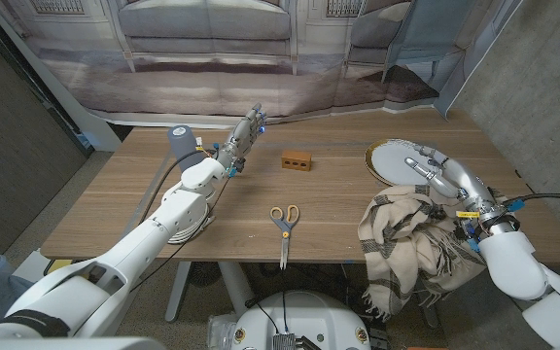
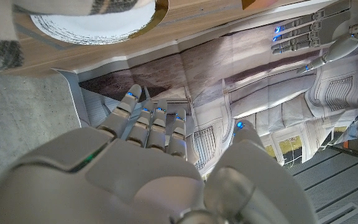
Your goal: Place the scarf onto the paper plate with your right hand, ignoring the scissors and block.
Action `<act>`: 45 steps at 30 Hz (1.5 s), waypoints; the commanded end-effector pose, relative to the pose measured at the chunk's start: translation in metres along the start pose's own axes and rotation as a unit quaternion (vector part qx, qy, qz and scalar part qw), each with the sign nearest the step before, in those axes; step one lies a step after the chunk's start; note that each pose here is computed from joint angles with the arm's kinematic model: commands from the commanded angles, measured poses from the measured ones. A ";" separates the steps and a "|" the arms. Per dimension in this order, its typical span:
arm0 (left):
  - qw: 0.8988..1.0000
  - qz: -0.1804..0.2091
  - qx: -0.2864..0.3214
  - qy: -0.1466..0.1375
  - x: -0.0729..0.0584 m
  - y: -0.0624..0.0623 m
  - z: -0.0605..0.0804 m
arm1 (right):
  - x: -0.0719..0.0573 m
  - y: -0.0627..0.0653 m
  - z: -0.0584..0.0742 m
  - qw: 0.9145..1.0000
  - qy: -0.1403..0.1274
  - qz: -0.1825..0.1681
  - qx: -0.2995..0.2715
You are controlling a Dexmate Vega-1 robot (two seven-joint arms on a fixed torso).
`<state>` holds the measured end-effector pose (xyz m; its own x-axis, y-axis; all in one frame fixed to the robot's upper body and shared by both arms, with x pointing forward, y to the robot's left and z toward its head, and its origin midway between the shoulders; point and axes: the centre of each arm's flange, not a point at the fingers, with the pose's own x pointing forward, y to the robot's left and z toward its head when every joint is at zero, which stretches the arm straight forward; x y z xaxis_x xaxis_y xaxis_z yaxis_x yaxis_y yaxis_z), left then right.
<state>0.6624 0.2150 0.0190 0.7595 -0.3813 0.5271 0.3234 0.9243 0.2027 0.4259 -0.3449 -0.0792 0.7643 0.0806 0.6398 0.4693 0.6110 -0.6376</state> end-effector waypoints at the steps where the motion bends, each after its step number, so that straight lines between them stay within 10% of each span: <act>1: 1.000 -0.003 0.001 -0.006 0.005 0.003 0.006 | -0.009 0.006 0.004 0.999 0.012 0.002 -0.029; 45: 1.000 -0.012 0.004 -0.005 0.015 0.010 0.010 | -0.029 0.027 0.019 0.989 0.045 -0.004 -0.142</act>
<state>0.6711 0.2185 0.0347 0.7447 -0.3993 0.5348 0.3369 0.9166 0.2152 0.4092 -0.3205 -0.1026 0.7858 0.0060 0.6185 0.5630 0.4070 -0.7193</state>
